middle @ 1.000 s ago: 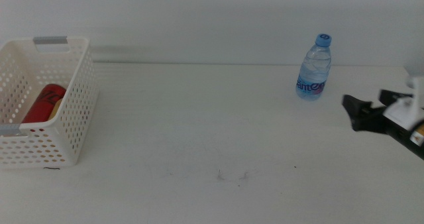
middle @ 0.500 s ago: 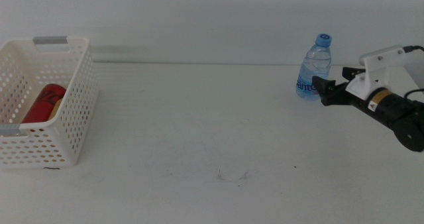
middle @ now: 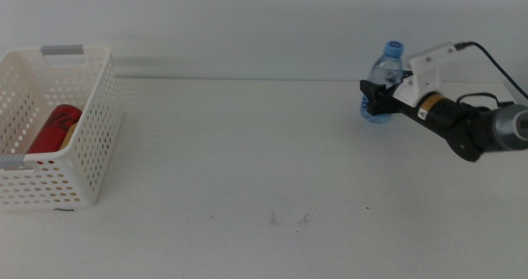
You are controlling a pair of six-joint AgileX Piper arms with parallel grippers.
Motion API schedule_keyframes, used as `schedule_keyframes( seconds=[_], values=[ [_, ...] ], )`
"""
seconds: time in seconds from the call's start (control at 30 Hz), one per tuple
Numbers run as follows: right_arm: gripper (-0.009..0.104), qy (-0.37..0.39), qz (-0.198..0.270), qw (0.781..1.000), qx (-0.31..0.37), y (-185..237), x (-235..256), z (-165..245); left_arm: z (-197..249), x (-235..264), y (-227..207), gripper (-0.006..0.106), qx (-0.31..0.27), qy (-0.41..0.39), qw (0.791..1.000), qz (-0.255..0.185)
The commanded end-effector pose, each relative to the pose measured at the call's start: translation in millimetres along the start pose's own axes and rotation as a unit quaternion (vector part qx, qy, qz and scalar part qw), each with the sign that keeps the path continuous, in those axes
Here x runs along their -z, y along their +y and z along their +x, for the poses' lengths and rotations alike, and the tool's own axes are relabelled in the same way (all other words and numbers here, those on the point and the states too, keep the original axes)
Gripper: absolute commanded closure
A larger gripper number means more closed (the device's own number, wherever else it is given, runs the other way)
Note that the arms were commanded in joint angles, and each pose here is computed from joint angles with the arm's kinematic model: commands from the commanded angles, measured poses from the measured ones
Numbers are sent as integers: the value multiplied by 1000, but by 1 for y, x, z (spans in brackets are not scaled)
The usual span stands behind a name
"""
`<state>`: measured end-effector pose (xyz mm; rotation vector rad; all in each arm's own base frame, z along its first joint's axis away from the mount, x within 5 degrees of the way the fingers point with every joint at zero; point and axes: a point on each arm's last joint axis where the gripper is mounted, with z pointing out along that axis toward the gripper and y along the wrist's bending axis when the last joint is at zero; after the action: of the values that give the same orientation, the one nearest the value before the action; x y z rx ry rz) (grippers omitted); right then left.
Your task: Use arms to grab the bottles and put them into the dustbin to the left of the table.
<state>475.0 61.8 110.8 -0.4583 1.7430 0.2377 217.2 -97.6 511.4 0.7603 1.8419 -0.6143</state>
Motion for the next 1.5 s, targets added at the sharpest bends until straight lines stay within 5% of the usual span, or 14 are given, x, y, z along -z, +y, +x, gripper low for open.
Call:
schedule_keyframes(
  seconds=[0.0,0.03,0.2,0.4,0.57,0.73,0.9,1.47],
  values=[
    [78,19,-24,999,34,16,-8,-12,-1,0,-1,7,1,-5,1000,1],
    [99,19,-33,998,47,25,-10,-20,-1,0,-1,7,1,-5,1000,1],
    [93,-36,-85,995,28,85,-29,-68,-1,0,-1,7,1,-5,1000,1],
    [93,-51,-150,987,38,165,-58,-79,-1,0,-1,7,1,-5,1000,1],
    [90,-83,-137,987,-16,178,-62,-71,-1,0,-1,7,1,-4,1000,0],
    [74,-82,-149,985,7,181,-61,-69,-1,0,-1,7,1,-4,1000,1],
    [42,-82,-180,980,30,187,-57,-67,-1,0,-1,7,1,-4,1000,1],
    [21,-35,-202,979,5,190,-54,-63,-1,0,-1,7,1,-4,1000,1]
  ],
)
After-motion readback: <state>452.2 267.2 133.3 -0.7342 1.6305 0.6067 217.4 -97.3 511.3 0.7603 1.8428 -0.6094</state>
